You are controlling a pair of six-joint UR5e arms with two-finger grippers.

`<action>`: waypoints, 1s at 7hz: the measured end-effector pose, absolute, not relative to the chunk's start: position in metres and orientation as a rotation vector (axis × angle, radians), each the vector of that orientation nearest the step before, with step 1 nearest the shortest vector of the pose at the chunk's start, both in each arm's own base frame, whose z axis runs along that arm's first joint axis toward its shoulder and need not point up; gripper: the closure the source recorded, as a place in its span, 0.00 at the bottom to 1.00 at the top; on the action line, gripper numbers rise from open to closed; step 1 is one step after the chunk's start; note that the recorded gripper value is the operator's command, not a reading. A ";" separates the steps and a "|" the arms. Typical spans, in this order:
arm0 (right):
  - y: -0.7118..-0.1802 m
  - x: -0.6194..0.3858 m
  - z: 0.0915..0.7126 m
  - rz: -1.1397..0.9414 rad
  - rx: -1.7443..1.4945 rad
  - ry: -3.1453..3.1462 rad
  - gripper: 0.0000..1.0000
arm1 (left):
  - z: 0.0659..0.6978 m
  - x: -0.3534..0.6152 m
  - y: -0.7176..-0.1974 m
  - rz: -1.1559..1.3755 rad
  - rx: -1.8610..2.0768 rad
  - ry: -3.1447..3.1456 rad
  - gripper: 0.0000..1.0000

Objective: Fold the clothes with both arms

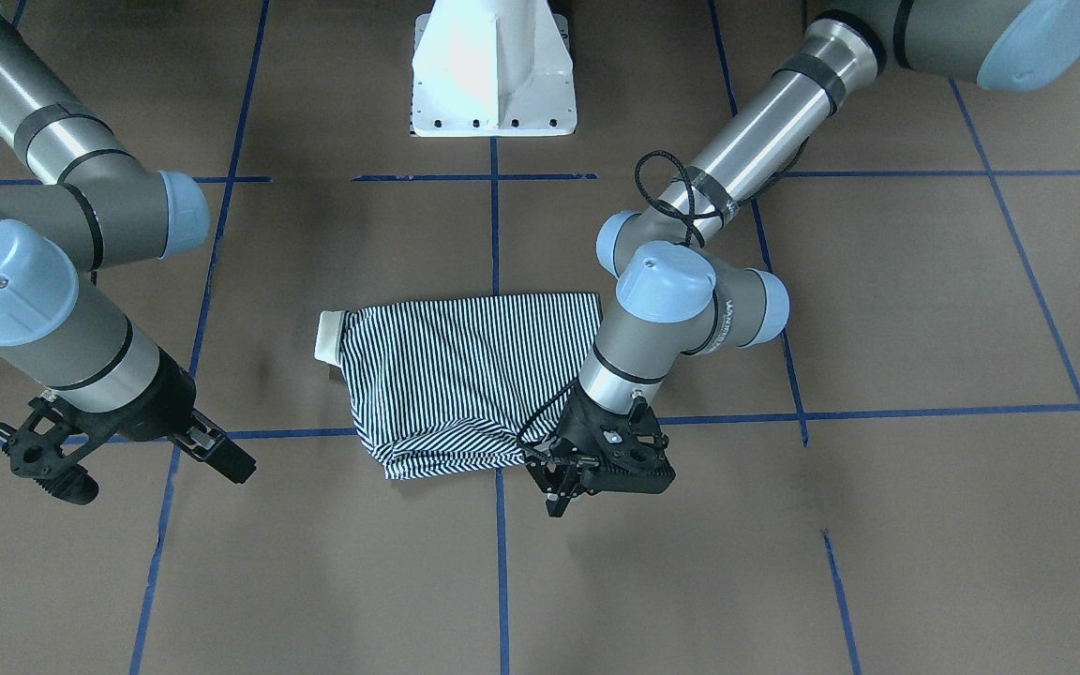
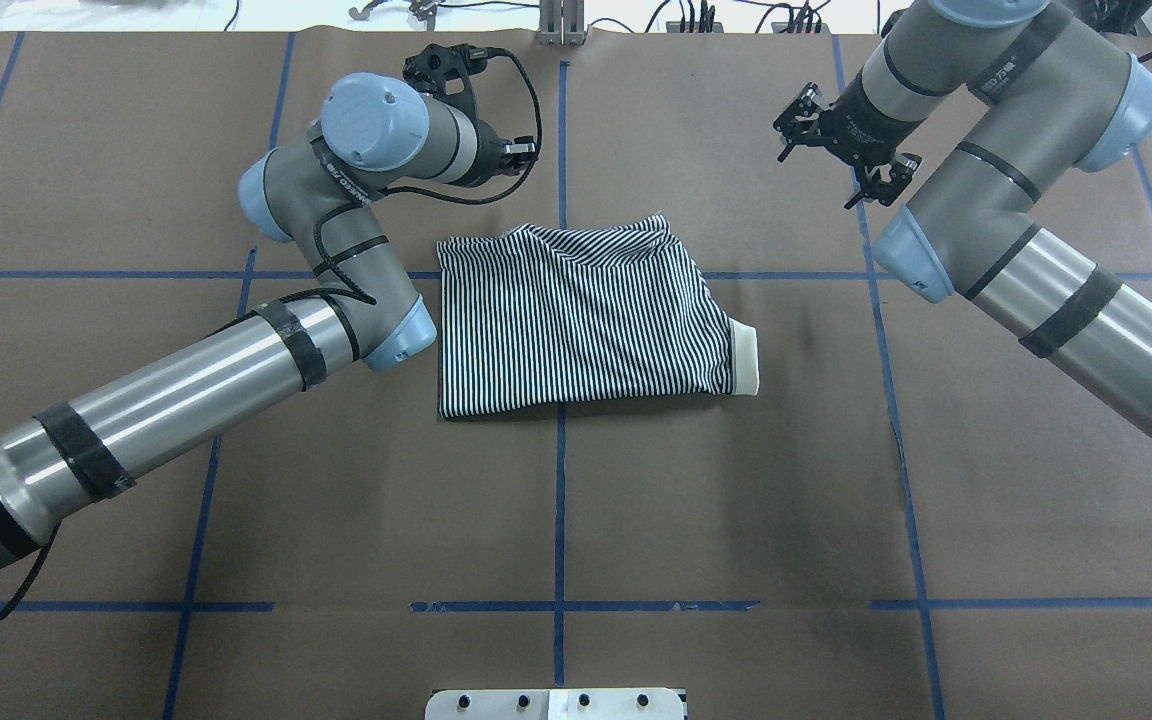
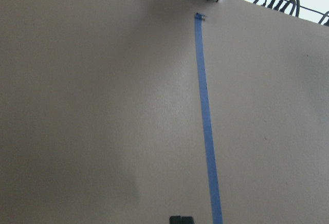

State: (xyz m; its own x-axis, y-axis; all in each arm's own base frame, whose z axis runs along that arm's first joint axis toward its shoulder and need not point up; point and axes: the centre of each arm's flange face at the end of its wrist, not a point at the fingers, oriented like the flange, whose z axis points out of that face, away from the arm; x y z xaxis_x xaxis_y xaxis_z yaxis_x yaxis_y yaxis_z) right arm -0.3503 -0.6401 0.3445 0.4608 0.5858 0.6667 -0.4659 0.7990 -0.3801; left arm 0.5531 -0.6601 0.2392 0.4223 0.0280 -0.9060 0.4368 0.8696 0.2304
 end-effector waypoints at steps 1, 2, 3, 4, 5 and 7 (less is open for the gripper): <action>-0.640 -0.350 0.346 0.648 -0.150 -0.879 0.00 | 0.236 0.540 -0.666 -0.266 0.477 1.125 1.00; -0.640 -0.346 0.349 0.628 -0.138 -0.878 0.00 | 0.243 0.520 -0.662 -0.250 0.453 1.143 1.00; -0.642 -0.333 0.361 0.576 -0.105 -0.869 0.00 | 0.262 0.486 -0.651 -0.234 0.421 1.160 1.00; -0.646 -0.307 0.386 0.498 -0.055 -0.846 0.00 | 0.286 0.445 -0.637 -0.212 0.402 1.168 1.00; -0.650 -0.273 0.415 0.416 -0.005 -0.820 0.00 | 0.303 0.412 -0.622 -0.170 0.411 1.153 1.00; -0.650 -0.202 0.467 0.293 0.033 -0.801 0.00 | 0.309 0.368 -0.596 -0.072 0.439 1.067 1.00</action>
